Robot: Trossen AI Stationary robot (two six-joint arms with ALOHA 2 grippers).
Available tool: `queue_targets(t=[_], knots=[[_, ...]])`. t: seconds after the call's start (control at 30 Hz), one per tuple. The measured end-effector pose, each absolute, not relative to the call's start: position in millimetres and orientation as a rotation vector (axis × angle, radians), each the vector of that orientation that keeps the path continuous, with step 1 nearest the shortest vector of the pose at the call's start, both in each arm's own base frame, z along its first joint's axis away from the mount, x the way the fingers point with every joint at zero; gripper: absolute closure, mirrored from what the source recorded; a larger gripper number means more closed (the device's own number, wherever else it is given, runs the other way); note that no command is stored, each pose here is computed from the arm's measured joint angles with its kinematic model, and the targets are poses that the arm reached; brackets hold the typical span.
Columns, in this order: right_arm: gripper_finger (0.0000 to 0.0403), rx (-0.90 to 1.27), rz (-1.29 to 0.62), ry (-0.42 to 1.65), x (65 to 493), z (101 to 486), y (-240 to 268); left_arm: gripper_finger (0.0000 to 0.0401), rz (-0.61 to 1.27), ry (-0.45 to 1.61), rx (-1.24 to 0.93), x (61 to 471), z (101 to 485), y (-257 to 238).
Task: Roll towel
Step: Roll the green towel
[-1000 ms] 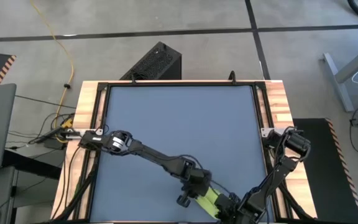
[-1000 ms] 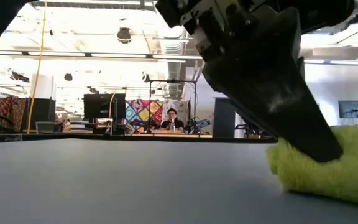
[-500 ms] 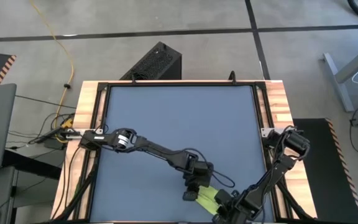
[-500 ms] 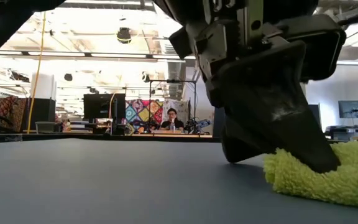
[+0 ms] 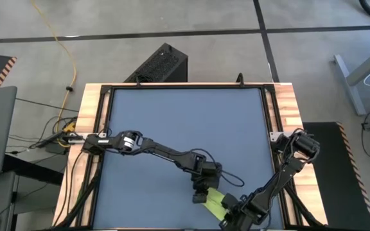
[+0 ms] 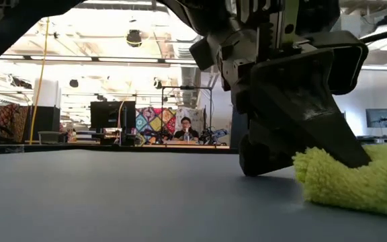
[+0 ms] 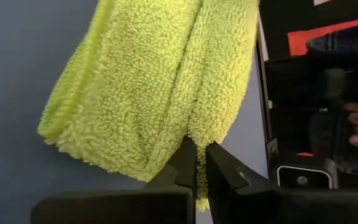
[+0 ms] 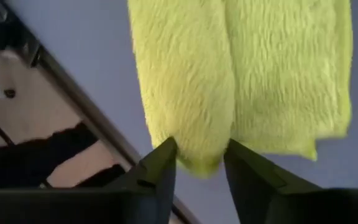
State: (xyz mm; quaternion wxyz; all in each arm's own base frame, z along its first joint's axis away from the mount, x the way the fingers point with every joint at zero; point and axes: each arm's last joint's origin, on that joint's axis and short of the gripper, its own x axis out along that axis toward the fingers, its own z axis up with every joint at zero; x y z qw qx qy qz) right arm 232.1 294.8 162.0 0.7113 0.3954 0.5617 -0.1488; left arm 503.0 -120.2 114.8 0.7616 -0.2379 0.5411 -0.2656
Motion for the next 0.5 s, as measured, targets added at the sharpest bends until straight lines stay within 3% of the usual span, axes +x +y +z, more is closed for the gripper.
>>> queue_targets(t=[0.23, 0.5], knots=[[0.0191, 0.883, -0.267, 1.237, 225, 190, 289, 0.0401, -0.572, 1.183, -0.563, 505, 115, -112], [0.0194, 0.818, -0.183, 1.093, 223, 212, 285, 0.0401, -0.574, 1.189, -0.604, 506, 116, -107]])
